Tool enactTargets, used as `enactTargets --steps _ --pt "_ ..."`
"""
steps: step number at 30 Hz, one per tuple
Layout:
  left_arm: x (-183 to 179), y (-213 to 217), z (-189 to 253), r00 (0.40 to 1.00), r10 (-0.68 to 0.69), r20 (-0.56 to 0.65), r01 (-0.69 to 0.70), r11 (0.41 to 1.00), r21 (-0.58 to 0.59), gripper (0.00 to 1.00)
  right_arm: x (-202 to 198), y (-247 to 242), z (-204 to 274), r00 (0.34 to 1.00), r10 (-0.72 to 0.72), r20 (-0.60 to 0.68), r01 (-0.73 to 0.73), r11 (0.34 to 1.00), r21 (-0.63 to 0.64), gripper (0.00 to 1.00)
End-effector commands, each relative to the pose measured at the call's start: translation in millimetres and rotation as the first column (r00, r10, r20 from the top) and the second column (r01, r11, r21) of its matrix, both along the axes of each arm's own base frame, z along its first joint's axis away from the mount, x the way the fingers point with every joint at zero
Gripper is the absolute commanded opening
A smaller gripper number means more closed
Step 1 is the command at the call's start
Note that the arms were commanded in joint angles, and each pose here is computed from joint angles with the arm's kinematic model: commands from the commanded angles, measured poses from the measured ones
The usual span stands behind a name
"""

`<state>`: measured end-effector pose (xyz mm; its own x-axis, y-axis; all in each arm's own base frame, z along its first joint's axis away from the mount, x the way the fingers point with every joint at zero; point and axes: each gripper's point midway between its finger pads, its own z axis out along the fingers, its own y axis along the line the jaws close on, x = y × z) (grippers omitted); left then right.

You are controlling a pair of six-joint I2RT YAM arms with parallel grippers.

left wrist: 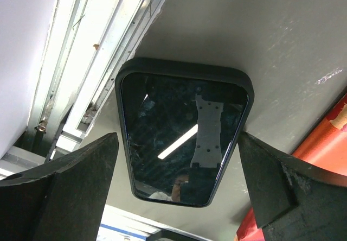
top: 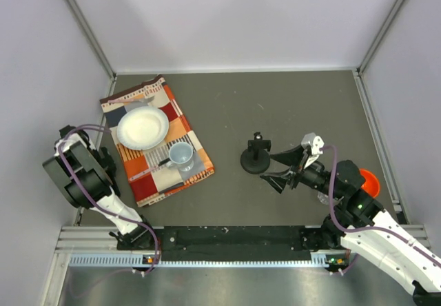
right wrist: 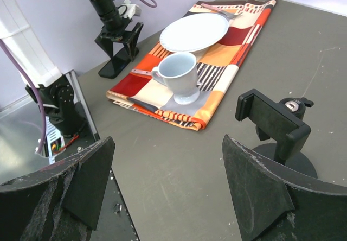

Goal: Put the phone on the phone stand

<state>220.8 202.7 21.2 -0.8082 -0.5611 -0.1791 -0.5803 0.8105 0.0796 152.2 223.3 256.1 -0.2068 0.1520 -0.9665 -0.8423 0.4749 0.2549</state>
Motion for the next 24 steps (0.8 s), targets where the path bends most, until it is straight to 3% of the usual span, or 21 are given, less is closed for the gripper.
enactTargets --steps 1,10,13,14,20,21,22,24 --pt "5.5 4.3 -8.5 1.0 -0.008 0.007 0.008 1.0 -0.012 0.95 4.3 -1.9 6.1 0.999 -0.021 0.04 0.021 1.0 0.01 0.81" --pt "1.9 1.8 -14.4 1.0 -0.011 -0.016 0.01 1.0 -0.018 0.84 7.0 -3.2 3.9 0.998 -0.037 0.042 0.036 0.999 0.007 0.82" --pt "1.0 1.4 -17.5 1.0 -0.006 -0.027 0.006 1.0 -0.015 0.67 7.9 -4.6 3.6 0.998 -0.046 0.045 0.046 0.999 0.007 0.82" --pt "0.3 1.4 -17.8 1.0 -0.004 -0.03 0.004 1.0 -0.014 0.55 7.8 -5.0 4.3 0.998 -0.048 0.048 0.047 0.999 0.01 0.82" --pt "-3.5 12.7 -6.4 0.998 0.039 -0.05 -0.036 0.997 0.07 0.25 8.4 -5.6 4.3 0.997 -0.052 0.053 0.052 0.999 0.013 0.82" --pt "-3.8 14.2 -2.8 0.998 0.049 -0.046 -0.045 0.996 0.083 0.1 8.3 -5.4 3.6 0.997 -0.051 0.053 0.05 0.999 0.013 0.82" --pt "-4.2 15.3 -1.2 0.997 0.056 -0.047 -0.051 0.994 0.094 0.02 8.5 -5.1 3.2 0.997 -0.051 0.052 0.05 0.999 0.014 0.82" --pt "-5.5 18.8 5.9 0.996 0.081 -0.045 -0.074 0.989 0.13 0.0 9.5 -4.6 3.6 0.997 -0.053 0.055 0.052 0.999 0.016 0.82"
